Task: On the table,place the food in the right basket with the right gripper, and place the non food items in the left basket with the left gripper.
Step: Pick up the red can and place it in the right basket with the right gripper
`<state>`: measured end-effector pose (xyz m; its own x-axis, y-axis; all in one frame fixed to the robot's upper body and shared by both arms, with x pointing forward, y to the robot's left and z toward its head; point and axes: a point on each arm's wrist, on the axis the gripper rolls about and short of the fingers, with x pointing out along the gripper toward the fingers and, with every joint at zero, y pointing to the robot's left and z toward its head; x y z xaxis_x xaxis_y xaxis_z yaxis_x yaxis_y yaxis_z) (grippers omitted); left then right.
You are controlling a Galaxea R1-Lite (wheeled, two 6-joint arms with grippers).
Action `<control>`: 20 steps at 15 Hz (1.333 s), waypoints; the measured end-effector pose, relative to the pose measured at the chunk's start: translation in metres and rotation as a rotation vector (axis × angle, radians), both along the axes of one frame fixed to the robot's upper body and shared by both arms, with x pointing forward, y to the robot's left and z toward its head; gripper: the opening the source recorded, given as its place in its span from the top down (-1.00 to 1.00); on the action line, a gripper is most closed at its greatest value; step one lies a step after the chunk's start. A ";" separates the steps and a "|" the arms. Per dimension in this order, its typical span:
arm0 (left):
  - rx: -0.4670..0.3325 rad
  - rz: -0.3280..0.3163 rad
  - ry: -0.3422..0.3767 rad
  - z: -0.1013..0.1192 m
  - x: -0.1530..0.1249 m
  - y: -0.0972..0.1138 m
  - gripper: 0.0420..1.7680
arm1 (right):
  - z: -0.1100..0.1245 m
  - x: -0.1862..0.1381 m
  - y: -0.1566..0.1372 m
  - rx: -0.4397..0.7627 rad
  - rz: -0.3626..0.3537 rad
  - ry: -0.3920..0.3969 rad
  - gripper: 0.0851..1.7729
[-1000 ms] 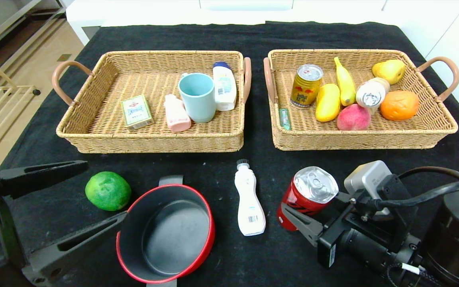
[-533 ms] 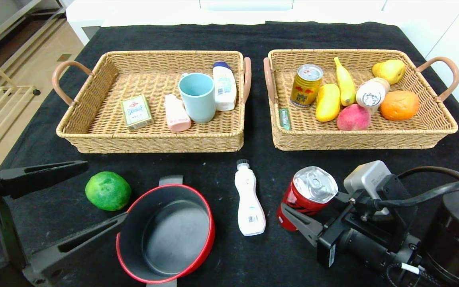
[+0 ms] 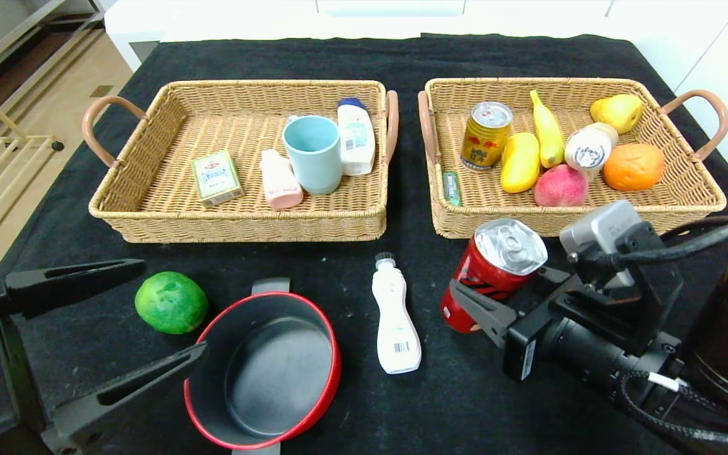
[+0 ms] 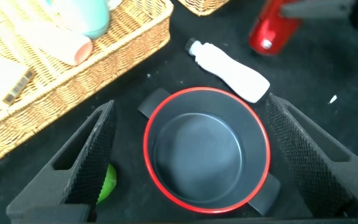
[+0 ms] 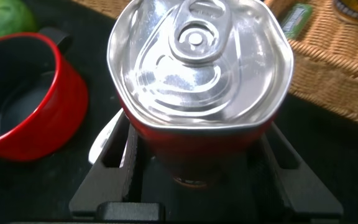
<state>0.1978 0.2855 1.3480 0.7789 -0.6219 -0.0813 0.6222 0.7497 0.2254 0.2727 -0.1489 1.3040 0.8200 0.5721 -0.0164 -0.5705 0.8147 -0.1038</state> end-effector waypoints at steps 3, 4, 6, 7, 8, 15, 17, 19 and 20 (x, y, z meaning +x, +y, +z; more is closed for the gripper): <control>-0.001 -0.005 -0.001 0.000 0.000 0.000 -0.94 | 0.028 0.010 0.003 0.057 -0.035 -0.055 -0.08; -0.001 -0.004 -0.002 0.000 0.000 0.000 -0.94 | 0.038 0.015 0.002 0.075 -0.051 -0.073 -0.08; -0.001 -0.004 -0.002 0.000 0.000 0.000 -0.94 | 0.054 0.022 0.001 0.088 -0.071 -0.087 -0.08; -0.002 -0.005 -0.003 0.000 0.000 0.000 -0.94 | 0.062 0.025 0.001 0.103 -0.079 -0.104 -0.08; -0.002 -0.005 -0.004 0.001 0.000 0.000 -0.94 | 0.070 0.029 0.000 0.116 -0.088 -0.117 -0.08; -0.006 -0.005 -0.012 0.002 -0.001 0.000 -0.94 | 0.088 0.074 -0.006 0.146 -0.193 -0.170 -0.08; -0.006 -0.005 -0.013 0.002 -0.002 0.000 -0.94 | 0.085 0.082 -0.004 0.143 -0.200 -0.166 -0.08; -0.006 -0.004 -0.013 0.002 -0.002 0.000 -0.94 | 0.082 0.089 -0.004 0.138 -0.213 -0.163 -0.08; -0.006 -0.005 -0.013 0.002 -0.002 0.000 -0.94 | 0.080 0.092 -0.004 0.134 -0.220 -0.159 -0.08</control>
